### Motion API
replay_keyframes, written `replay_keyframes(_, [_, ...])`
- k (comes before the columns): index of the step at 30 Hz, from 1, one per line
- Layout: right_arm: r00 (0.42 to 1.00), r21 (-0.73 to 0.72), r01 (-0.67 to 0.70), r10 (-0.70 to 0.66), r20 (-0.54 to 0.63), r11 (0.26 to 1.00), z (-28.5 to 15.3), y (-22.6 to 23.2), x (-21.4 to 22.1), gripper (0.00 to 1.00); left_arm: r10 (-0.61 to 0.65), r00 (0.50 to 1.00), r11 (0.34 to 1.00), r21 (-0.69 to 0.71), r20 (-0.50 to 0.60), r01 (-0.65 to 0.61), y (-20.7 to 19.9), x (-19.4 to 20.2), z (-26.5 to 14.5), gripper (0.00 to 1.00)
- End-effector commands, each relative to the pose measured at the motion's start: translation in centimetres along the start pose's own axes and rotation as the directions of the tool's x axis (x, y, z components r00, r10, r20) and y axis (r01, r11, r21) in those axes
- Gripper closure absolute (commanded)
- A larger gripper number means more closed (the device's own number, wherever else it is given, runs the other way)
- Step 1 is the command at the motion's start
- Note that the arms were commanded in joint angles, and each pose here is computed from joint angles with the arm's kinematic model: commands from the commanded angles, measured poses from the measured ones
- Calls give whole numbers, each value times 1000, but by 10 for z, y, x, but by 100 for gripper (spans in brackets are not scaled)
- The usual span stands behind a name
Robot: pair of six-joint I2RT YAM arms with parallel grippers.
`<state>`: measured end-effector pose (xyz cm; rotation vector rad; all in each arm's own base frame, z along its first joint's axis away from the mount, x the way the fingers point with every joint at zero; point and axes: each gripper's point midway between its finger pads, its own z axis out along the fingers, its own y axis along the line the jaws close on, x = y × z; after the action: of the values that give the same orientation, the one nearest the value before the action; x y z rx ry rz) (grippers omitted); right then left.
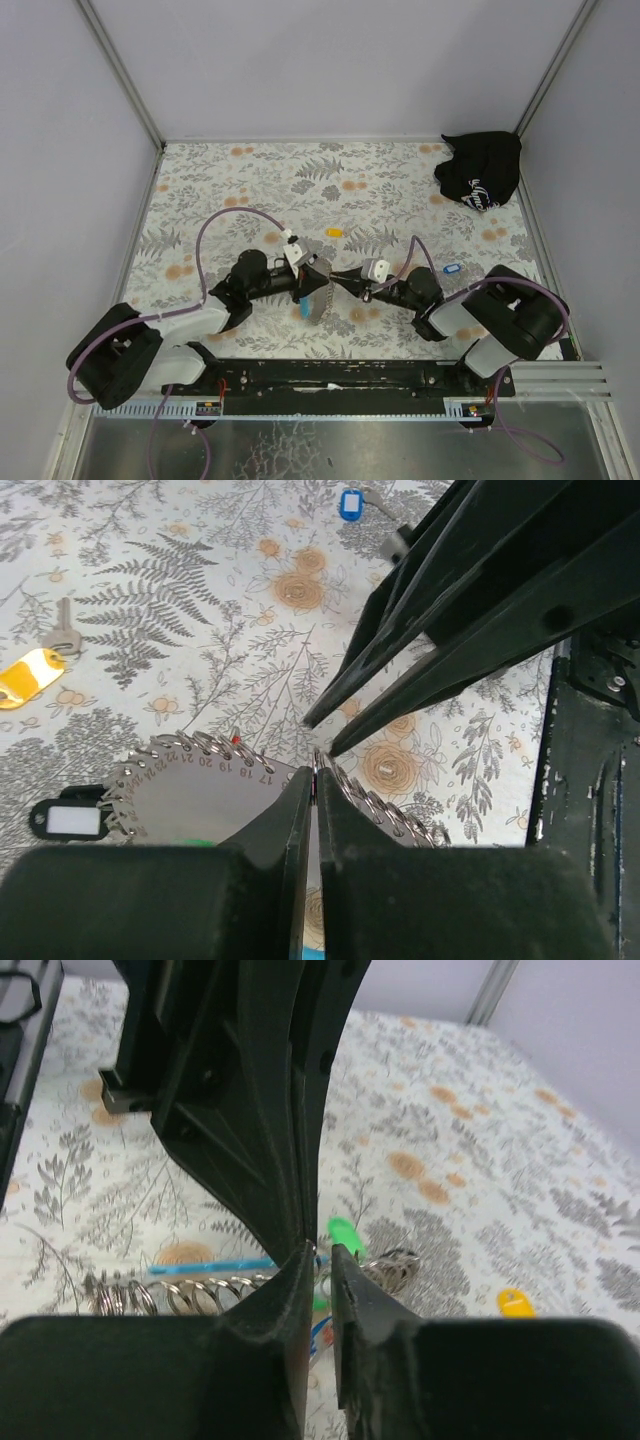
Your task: Put the keys on the keyring
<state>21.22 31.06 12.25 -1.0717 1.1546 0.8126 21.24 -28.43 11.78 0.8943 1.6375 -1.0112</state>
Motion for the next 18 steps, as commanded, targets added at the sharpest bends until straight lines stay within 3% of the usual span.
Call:
replay_keyframes(1, [981,52,36,-45,187,998,0,-13,-63,76,38,998,998,-50,-53,-41,6,-3,-6,100])
replay_keyframes(6, [992,44,-43,38,118,998,-1,-13,-65,64,63,996,995,-69,-70,-68,8,-4,-12,100])
replay_keyframes(10, [998,97,-62,65,-25,993,-3,-26,-54,56,68,995,996,-51,-78,-72,7,-3,-10,100])
replay_keyframes(18, [975,239,-121,160,-153,963,0,-63,-31,50,70,994,996,-54,-88,-74,7,3,-11,100])
